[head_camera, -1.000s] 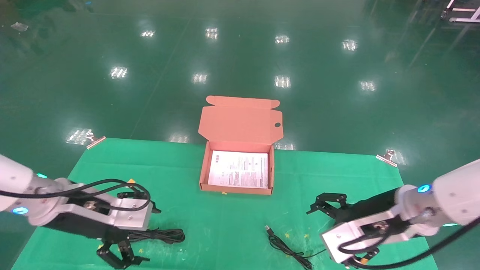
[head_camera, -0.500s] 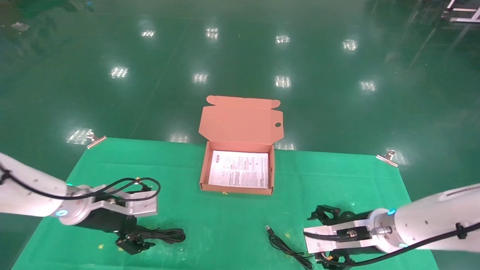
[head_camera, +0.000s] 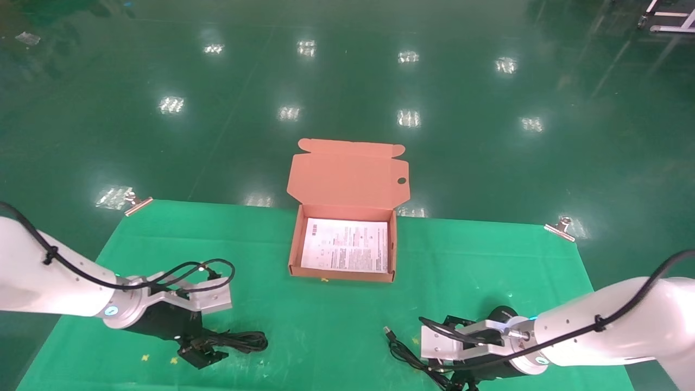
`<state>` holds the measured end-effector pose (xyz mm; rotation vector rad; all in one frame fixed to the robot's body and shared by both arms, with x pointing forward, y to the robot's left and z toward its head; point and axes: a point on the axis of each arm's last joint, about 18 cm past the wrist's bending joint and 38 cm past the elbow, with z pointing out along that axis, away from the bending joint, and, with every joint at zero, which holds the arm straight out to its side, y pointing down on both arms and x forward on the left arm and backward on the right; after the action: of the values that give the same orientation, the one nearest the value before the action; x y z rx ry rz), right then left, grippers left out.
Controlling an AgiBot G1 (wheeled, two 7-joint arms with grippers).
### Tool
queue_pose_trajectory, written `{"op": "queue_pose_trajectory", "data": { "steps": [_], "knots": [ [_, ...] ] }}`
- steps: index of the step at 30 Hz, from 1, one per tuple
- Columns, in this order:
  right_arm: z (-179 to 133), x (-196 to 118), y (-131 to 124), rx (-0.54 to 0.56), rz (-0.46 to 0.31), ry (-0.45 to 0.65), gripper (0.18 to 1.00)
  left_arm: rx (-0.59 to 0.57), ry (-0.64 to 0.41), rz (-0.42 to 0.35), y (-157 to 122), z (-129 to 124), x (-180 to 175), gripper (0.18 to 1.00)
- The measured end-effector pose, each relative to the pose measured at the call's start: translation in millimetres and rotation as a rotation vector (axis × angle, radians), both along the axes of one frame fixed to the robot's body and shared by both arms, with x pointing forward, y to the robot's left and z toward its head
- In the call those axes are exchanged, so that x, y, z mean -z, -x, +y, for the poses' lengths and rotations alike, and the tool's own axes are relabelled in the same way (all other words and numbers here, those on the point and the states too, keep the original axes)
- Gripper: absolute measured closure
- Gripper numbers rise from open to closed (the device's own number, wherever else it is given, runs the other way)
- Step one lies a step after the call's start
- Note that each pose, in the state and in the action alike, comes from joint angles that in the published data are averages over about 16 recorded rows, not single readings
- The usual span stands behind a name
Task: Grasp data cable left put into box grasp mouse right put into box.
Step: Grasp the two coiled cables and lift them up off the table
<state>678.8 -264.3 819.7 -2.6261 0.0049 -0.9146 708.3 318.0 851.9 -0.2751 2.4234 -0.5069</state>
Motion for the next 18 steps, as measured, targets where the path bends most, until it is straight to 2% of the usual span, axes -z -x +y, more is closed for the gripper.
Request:
{"op": "queue_pose_trajectory", "data": {
  "steps": [18],
  "knots": [
    [3.1, 14.7, -15.2, 0.019, 0.014, -0.015, 0.197, -0.014, -0.049, -0.034, -12.3, 9.9, 16.8, 0.203]
  ]
}}
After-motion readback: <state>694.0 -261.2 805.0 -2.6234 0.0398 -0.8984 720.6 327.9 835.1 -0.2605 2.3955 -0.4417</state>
